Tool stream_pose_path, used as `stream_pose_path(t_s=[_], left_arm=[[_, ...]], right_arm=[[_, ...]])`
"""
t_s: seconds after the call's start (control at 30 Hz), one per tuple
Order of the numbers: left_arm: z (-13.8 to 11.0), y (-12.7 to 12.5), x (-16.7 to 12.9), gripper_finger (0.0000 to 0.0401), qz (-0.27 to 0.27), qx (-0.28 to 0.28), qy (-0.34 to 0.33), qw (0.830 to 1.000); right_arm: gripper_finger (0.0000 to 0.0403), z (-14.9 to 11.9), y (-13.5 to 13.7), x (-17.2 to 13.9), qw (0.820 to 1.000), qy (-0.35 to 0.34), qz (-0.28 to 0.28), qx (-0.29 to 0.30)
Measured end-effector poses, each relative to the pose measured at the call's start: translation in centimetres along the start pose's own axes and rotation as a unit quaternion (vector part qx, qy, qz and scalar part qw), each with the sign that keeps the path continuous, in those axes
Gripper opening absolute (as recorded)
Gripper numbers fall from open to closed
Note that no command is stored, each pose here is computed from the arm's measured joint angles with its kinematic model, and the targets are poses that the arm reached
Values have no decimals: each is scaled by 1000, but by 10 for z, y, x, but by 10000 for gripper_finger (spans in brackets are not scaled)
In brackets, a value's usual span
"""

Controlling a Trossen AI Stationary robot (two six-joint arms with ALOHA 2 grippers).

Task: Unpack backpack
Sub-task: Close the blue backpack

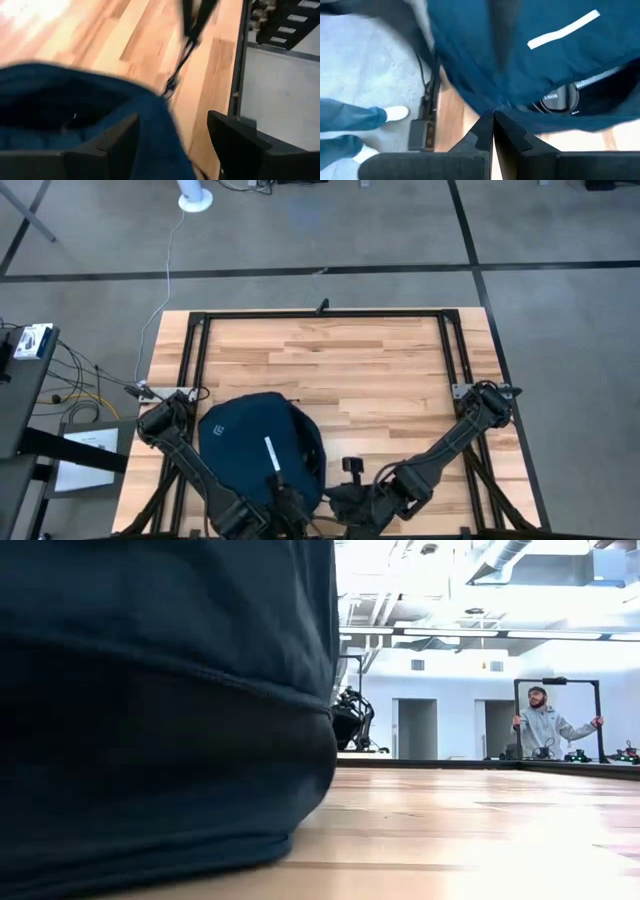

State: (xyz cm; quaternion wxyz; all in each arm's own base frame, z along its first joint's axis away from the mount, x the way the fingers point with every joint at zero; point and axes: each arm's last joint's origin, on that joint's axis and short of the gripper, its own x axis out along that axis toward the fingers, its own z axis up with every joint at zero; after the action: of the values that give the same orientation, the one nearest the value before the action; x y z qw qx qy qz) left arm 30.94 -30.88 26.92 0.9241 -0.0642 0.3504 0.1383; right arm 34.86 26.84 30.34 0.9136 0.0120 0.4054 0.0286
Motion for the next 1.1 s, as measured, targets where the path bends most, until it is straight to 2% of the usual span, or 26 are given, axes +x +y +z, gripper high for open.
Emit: stream_pose_path(t_s=[0.17,0.3,0.43,0.63,0.73,0.83,0.97,1.1], left_arm=[[-8,-3,1,220,-20,-19,19,999],[-12,-6,7,219,-14,15,20,1000],[-27,-14,33,219,-18,53,49,997],[-40,-4,44,219,48,22,86,995],[-40,0,38,209,74,23,90,993],[-34,-1,23,181,86,35,77,993],[-27,-7,1,132,74,54,69,993],[-24,-19,-24,89,35,97,55,993]], right_arm=[[0,1,6,-4,1000,-14,12,3],[0,2,6,-4,1000,-19,13,3],[0,4,1,-1,1000,-18,5,5],[0,6,-4,1,1000,-13,-3,3],[0,3,-7,1,1000,3,-13,-2],[0,-1,-14,2,999,31,-31,3],[0,-5,-23,3,996,67,-60,7],[0,-7,-38,6,991,97,-94,5]])
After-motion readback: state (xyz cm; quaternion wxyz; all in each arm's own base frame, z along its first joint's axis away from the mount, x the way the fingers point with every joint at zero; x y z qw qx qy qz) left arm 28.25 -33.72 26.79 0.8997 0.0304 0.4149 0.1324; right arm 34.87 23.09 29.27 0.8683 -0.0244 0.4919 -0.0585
